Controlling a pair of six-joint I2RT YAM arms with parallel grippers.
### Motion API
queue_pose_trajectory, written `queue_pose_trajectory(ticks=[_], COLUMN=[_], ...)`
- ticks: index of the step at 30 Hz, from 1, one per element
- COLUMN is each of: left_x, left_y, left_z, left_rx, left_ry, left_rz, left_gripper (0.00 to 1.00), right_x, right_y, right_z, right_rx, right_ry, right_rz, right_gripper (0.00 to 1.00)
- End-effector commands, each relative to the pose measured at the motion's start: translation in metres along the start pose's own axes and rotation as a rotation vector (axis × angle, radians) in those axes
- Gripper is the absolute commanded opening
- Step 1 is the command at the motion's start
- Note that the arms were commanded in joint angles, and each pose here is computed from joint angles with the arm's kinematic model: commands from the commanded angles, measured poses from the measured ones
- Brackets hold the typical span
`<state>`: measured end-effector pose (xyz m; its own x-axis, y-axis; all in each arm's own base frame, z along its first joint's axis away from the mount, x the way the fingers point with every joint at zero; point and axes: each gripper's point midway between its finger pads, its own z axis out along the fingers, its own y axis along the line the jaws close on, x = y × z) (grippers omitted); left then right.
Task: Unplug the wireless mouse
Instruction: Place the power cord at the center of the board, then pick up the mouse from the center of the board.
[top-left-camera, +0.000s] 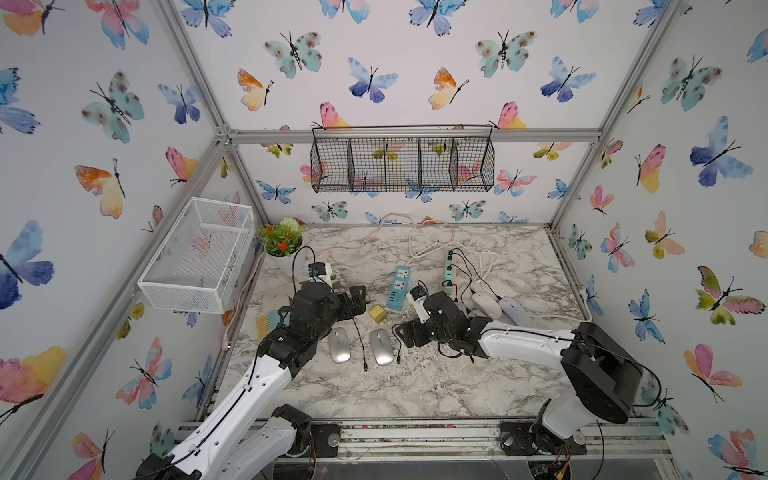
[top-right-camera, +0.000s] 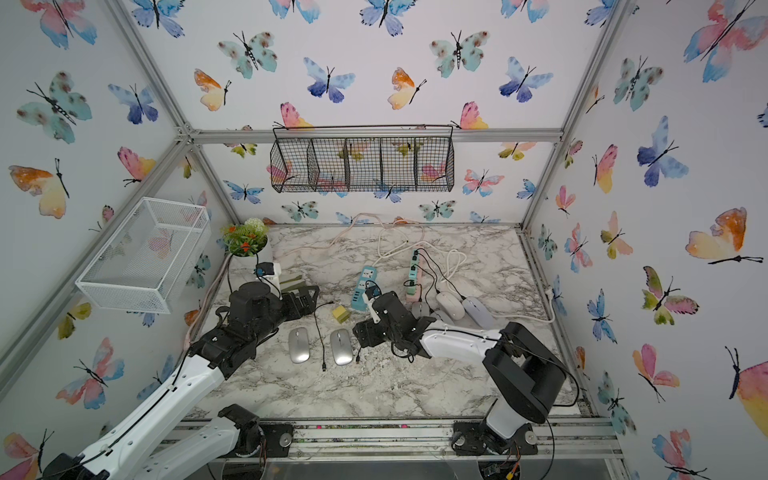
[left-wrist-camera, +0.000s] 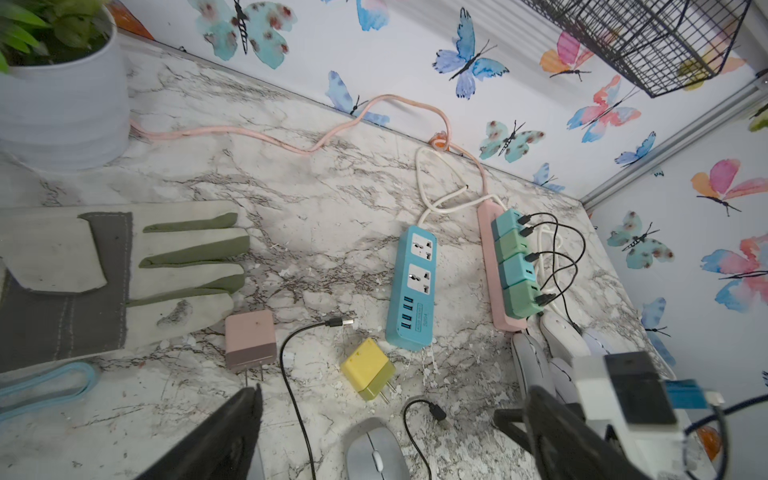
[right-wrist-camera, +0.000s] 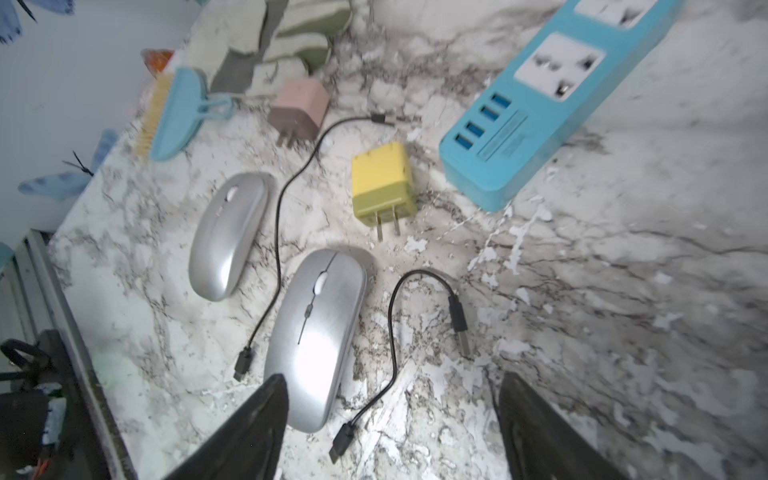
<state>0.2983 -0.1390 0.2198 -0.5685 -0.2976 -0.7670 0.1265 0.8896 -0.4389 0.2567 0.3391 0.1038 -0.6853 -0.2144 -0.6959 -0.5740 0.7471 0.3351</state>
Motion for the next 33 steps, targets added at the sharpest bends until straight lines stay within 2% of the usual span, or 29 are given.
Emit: queue_pose_trajectory(ticks=[1, 3, 7, 9, 12, 21, 26, 30, 33], left_x=[0.013, 0.02, 0.038, 0.049, 0.069, 0.134, 0.167, 0.188, 0.198], left_y=[-0.018, -0.031, -0.063, -0.08, -0.102, -0.153, -0.174, -0.187, -0.182], left_z=[0.014, 0.021, 0.032, 0.037, 0.045, 0.075, 0.102, 0.121, 0.136], left_rx=[0.081, 0.1, 0.143, 0.177, 0.222, 0.225, 0.198, 0.117, -0.009], left_ry=[0.081, 0.115, 0.159, 0.179, 0.217, 0.338, 0.434, 0.475, 0.479], left_rz=[0.031, 0.062, 0.133, 0.15, 0.159, 0.199, 0.228, 0.286, 0.3], left_gripper=[0.98, 0.98, 0.98, 0.99, 0.98, 0.99, 1.0, 0.99, 0.97], right_x=[-0.006, -0.007, 0.001, 0.006, 0.014, 0.024, 0.017, 0.018, 0.021], right_y=[-0.023, -0.042, -0.083, -0.103, -0.121, -0.162, -0.178, -0.197, -0.206], right_z=[-0.021, -0.037, -0.066, -0.078, -0.088, -0.098, -0.11, -0.121, -0.124], right_rx=[0.114, 0.2, 0.43, 0.521, 0.572, 0.475, 0.366, 0.301, 0.307], right_ry=[-0.099, -0.157, -0.168, -0.156, -0.13, -0.05, -0.093, -0.121, -0.125], right_rz=[0.023, 0.065, 0.119, 0.156, 0.201, 0.387, 0.509, 0.629, 0.664], right_gripper=[0.92, 1.0, 0.99, 0.9, 0.83, 0.82, 0.82, 0.81, 0.79])
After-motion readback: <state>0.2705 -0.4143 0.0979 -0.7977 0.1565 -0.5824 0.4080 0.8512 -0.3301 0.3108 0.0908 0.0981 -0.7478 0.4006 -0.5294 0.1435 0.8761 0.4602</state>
